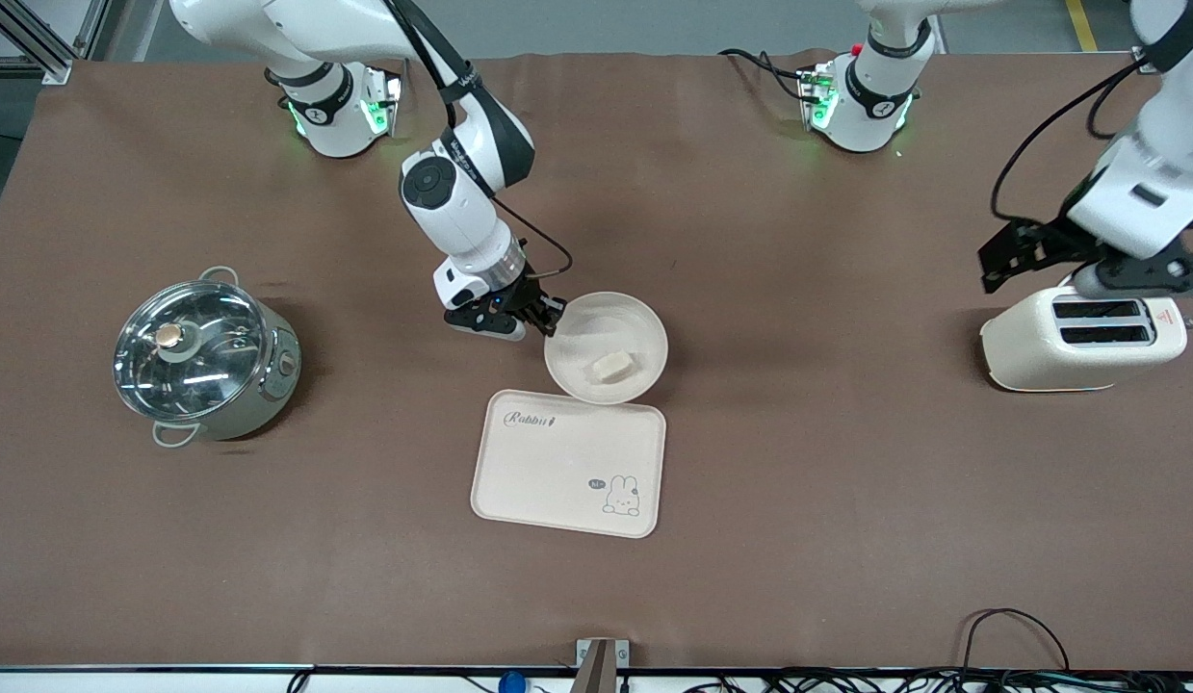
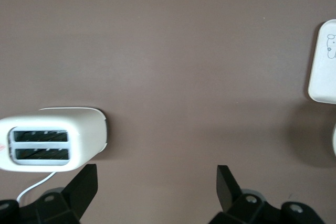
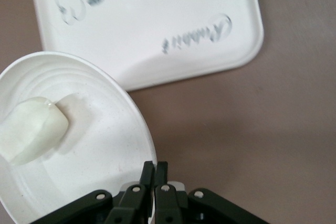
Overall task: Place bun in plate and plate on tray
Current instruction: 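Carry the plate with the right gripper and lower it onto the tray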
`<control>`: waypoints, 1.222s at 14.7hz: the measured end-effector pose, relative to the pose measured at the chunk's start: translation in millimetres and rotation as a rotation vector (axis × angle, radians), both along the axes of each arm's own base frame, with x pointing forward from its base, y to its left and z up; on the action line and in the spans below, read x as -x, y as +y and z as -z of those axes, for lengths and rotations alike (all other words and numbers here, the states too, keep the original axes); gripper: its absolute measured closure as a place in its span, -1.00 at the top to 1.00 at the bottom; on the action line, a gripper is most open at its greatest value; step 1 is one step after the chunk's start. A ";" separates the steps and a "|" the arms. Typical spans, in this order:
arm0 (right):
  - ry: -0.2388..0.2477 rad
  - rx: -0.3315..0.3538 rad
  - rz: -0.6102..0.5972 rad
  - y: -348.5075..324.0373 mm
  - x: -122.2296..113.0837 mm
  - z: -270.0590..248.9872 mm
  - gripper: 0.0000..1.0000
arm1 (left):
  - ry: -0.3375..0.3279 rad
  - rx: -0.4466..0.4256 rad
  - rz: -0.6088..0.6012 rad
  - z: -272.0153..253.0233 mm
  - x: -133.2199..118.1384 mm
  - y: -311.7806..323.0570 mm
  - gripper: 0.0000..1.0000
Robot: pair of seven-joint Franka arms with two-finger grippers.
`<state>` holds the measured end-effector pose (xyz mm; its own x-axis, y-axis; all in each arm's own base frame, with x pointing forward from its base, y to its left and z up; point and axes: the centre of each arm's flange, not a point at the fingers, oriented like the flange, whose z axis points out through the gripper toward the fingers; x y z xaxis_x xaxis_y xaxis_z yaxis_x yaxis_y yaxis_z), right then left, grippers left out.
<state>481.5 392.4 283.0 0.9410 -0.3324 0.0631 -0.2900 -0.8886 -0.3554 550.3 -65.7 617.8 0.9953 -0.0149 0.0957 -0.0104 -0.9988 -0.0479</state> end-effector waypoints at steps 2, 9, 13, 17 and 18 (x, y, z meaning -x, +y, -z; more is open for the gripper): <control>0.019 0.007 -0.014 -7.1 -32.0 -11.9 -0.93 | -0.009 0.001 0.013 -7.9 13.2 4.0 1.00; 0.028 0.041 -0.103 -61.6 -143.6 25.9 -0.93 | -0.065 0.011 0.038 -15.5 21.5 -6.6 1.00; 0.048 0.057 -0.159 -54.4 -145.1 63.3 -0.93 | -0.064 0.012 0.015 -16.2 17.7 19.7 1.00; 0.057 0.065 -0.168 -58.1 -146.0 79.2 -0.93 | -0.065 0.013 0.019 -16.0 15.5 17.5 1.00; 0.055 0.064 -0.167 -60.7 -148.4 79.2 -0.93 | -0.072 0.014 0.023 -20.4 15.1 15.4 1.00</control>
